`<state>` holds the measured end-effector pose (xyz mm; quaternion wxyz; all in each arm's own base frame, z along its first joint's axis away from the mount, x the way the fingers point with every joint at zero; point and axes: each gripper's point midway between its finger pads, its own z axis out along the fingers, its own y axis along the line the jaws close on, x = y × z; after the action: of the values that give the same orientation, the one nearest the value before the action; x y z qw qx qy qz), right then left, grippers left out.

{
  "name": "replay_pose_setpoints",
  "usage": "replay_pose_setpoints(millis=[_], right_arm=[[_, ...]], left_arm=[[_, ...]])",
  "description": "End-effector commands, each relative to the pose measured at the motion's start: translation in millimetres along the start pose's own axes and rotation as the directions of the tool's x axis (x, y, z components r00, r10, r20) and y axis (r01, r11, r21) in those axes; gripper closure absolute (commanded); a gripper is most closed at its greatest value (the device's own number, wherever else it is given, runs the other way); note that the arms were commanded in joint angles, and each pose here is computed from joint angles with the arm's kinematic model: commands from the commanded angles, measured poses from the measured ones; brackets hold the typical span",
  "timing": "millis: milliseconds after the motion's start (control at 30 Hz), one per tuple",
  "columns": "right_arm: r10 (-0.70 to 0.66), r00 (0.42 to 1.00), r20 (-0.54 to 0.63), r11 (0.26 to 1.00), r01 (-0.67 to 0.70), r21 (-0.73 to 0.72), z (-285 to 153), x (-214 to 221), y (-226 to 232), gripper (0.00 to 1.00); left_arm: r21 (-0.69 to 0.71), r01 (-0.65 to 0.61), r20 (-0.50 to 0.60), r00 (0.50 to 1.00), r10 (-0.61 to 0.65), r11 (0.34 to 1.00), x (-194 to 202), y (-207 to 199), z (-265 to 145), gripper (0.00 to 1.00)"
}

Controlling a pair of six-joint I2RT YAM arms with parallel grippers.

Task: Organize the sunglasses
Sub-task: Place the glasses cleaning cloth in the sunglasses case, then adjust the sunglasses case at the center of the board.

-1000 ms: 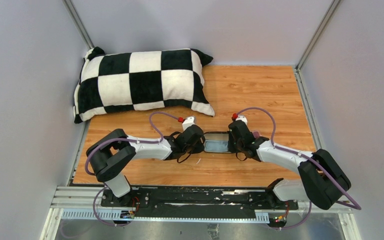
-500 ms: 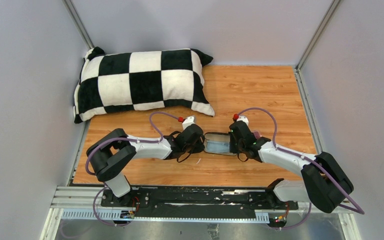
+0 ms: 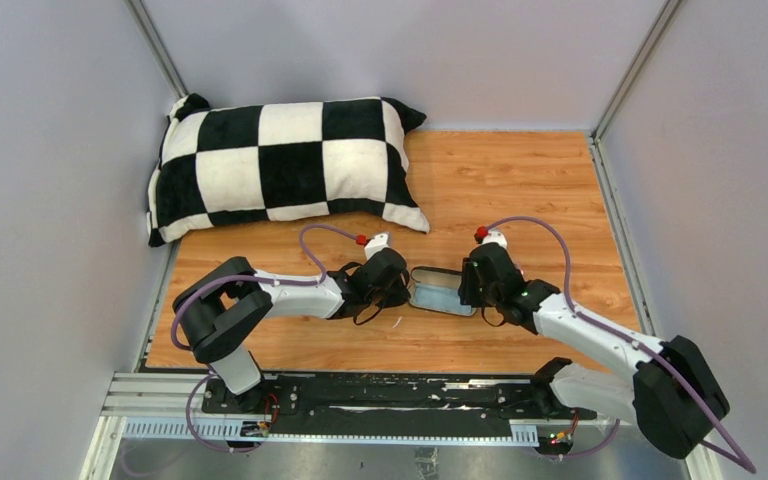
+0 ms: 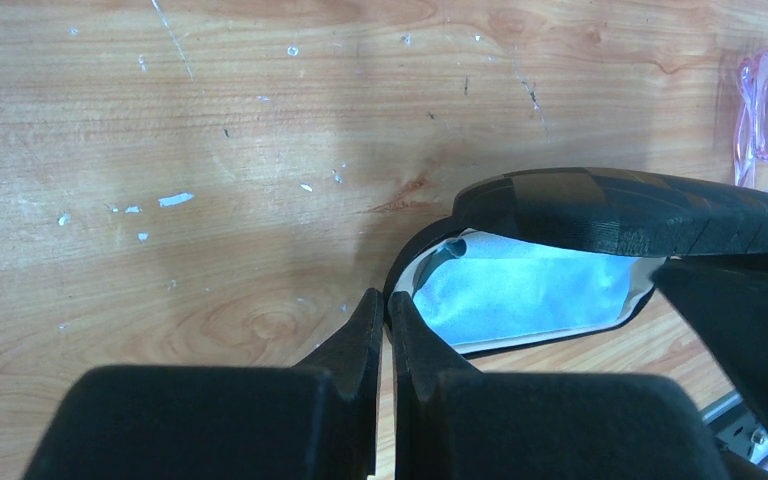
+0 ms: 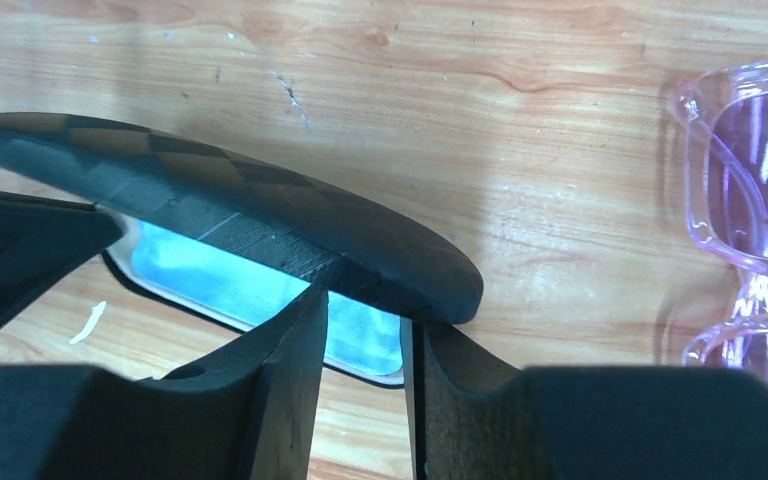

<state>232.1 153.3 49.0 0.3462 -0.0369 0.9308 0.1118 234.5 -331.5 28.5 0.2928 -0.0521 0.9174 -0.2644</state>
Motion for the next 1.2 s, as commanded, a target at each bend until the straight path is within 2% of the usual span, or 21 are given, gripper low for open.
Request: replay_pose_setpoints(millis=[0, 67, 133, 167, 400, 567, 700, 833, 933, 1067, 1167], right_arm=[[0.026, 1.000, -0.001, 1.000, -0.026, 0.002, -15.7, 4.9, -4.6, 0.69], [0.049, 0.999, 0.011, 0.999, -0.049, -0.014, -19.7, 4.1, -2.8, 0.87], [0.068, 0.998, 0.013, 0.997, -0.068, -0.029, -20.7, 5.8, -0.7, 0.98], [0.074, 0.997, 0.013, 0.997, -0.074, -0.033, -20.1, 6.8, -0.1, 1.00], [0.106, 0.994, -0.038, 0.994, -0.107, -0.020, -7.4, 31.2, -4.7, 1.00], [0.105, 0.993, -0.050, 0.993, -0.103, 0.052, 0.2, 42.8, -19.8, 1.00], [0.104, 0.993, -0.059, 0.994, -0.102, 0.042, -1.2, 39.7, -15.7, 1.00], [0.111, 0.994, 0.012, 0.994, -0.111, -0.009, -16.0, 19.4, -7.9, 1.00], [0.104, 0.990, 0.093, 0.995, -0.102, -0.022, -33.9, -3.7, -7.6, 0.90], [0.008, 0.972, 0.233, 0.997, -0.027, 0.078, -54.6, -37.1, -29.5, 0.57], [-0.044, 0.975, 0.216, 0.979, -0.001, 0.204, -61.7, -46.8, -57.3, 0.48]], left_arm=[[0.000, 0.017, -0.009, 1.000, -0.017, 1.000, -1.5, -4.8, -0.5, 1.00], [0.003, 0.023, -0.011, 1.000, -0.023, 1.000, -1.2, -5.5, -1.0, 1.00], [0.006, 0.027, -0.012, 1.000, -0.027, 1.000, -1.4, -6.5, -1.6, 1.00], [0.007, 0.028, -0.012, 1.000, -0.028, 1.000, -1.3, -6.7, -1.5, 1.00], [0.003, 0.035, -0.019, 0.999, -0.035, 0.999, 0.3, -5.4, -2.3, 1.00], [0.005, 0.042, -0.017, 0.999, -0.042, 0.999, 0.1, -5.3, -4.2, 1.00], [0.016, 0.060, -0.021, 0.998, -0.059, 0.998, 0.9, -6.7, -8.7, 1.00], [0.024, 0.075, 0.029, 0.997, -0.076, 0.997, -9.8, -6.8, -19.5, 1.00], [0.004, 0.077, 0.050, 0.996, -0.077, 0.997, -13.5, -0.8, -23.7, 1.00], [-0.026, 0.077, 0.067, 0.995, -0.075, 0.997, -14.8, 8.4, -27.9, 1.00], [-0.049, 0.080, 0.085, 0.994, -0.076, 0.996, -16.2, 18.5, -31.7, 1.00]])
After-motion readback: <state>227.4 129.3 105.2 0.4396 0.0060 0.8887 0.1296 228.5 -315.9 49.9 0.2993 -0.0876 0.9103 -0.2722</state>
